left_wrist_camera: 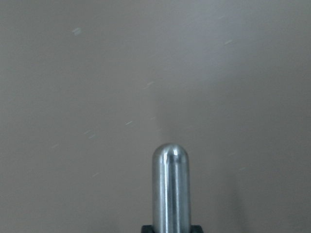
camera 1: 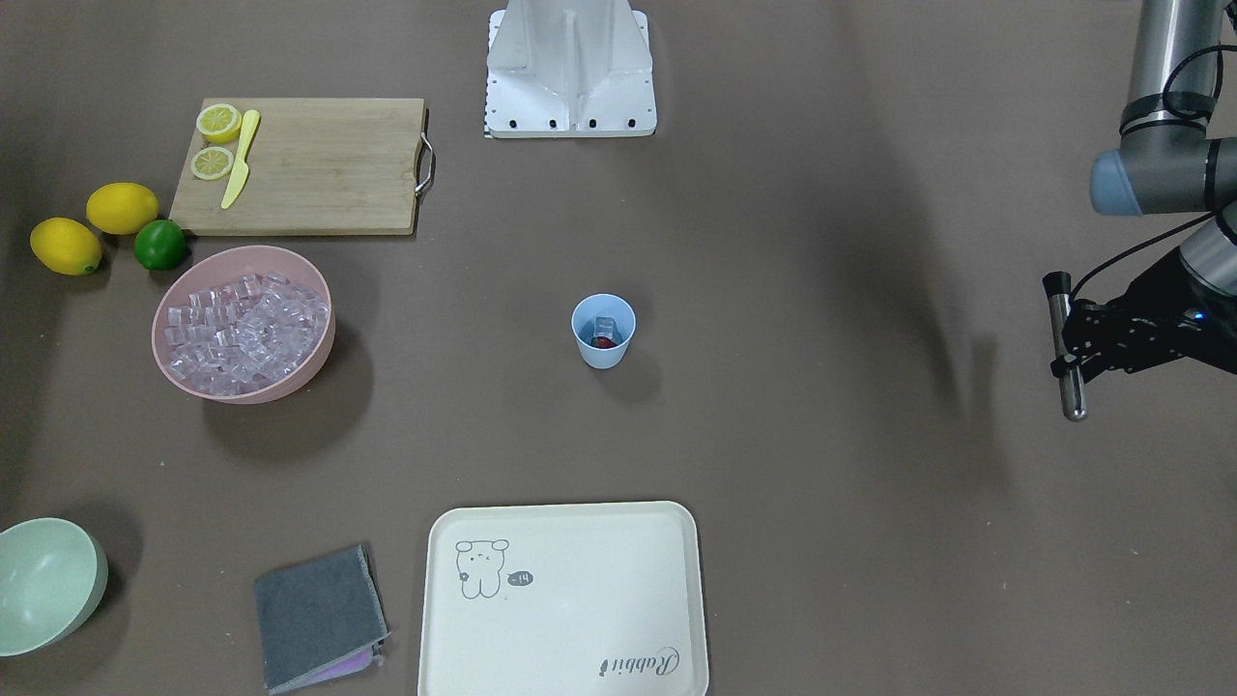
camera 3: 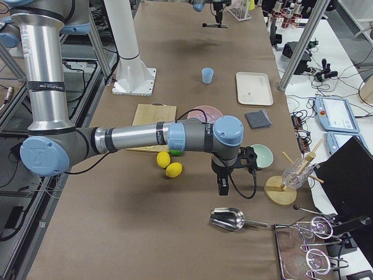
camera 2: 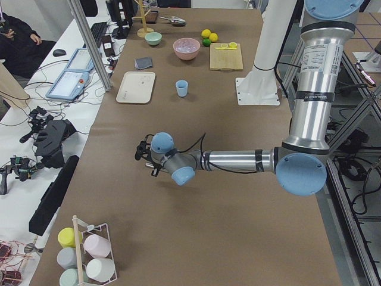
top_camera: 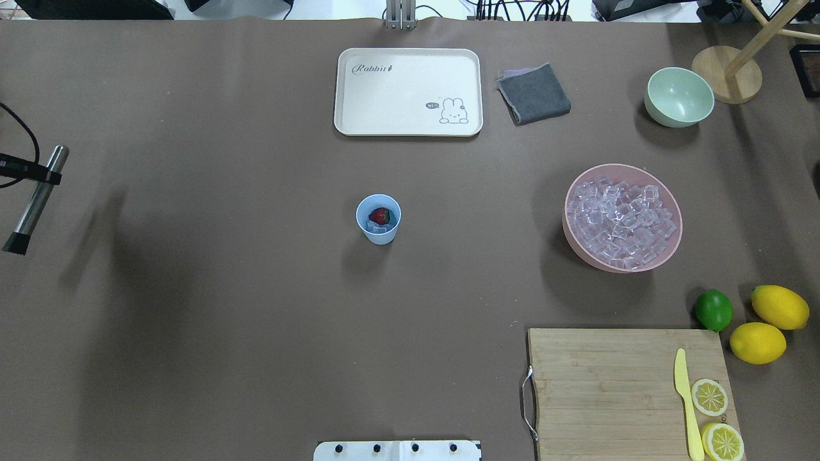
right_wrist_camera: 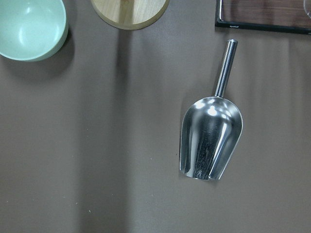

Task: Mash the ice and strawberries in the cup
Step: 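Carry the pestle with the left gripper and lower it into the cup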

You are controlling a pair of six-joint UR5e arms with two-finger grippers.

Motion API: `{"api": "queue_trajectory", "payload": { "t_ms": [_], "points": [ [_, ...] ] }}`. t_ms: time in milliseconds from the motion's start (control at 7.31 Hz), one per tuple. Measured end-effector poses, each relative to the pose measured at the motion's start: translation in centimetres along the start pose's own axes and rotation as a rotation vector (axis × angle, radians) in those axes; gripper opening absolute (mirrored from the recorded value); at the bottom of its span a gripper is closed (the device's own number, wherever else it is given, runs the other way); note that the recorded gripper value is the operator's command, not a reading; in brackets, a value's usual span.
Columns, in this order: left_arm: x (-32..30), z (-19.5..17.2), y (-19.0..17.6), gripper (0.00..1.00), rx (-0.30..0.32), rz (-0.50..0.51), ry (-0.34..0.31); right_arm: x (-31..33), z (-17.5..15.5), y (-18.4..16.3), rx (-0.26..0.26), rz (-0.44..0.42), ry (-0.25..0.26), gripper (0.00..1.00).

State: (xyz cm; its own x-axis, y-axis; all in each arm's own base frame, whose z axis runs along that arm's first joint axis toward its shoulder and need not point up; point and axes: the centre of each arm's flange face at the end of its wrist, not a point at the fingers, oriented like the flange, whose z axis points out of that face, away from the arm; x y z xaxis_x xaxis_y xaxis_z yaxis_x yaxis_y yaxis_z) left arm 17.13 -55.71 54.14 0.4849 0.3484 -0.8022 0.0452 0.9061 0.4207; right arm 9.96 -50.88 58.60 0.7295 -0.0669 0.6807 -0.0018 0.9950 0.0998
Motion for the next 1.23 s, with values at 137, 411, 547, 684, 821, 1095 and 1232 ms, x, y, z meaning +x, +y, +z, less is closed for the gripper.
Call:
{"api": "queue_trajectory", "payload": {
  "t_ms": [137, 411, 547, 684, 821, 1095, 1232],
  "points": [
    [4.1, -1.0, -2.8, 0.00, 0.043, 0.040, 0.049, -0.1, -0.1, 0.0, 0.001, 0.000, 0.000, 0.99],
    [15.1, -2.0, -7.2, 0.00, 0.107, 0.047, 0.178, 0.1, -0.2, 0.0, 0.001, 0.003, 0.002, 0.99],
    [20.6, -2.2, -8.4, 0.00, 0.138, 0.058, 0.240, 0.1, -0.2, 0.0, 0.001, 0.004, 0.002, 0.99],
    [26.1, -1.7, -8.6, 0.00, 0.191, 0.118, 0.302, 0.1, -0.2, 0.0, 0.001, 0.005, 0.002, 0.99],
    [30.9, -0.5, -7.9, 0.00, 0.255, 0.177, 0.347, 0.1, -0.2, 0.0, 0.002, 0.004, 0.001, 0.99],
    [38.6, 2.2, -4.2, 0.00, 0.351, 0.251, 0.459, 0.1, -0.2, 0.0, 0.001, 0.005, 0.001, 0.99],
    [41.3, 1.9, -3.5, 0.00, 0.408, 0.285, 0.534, 0.2, -0.1, 0.0, 0.000, 0.006, 0.002, 0.99]
  ]
}}
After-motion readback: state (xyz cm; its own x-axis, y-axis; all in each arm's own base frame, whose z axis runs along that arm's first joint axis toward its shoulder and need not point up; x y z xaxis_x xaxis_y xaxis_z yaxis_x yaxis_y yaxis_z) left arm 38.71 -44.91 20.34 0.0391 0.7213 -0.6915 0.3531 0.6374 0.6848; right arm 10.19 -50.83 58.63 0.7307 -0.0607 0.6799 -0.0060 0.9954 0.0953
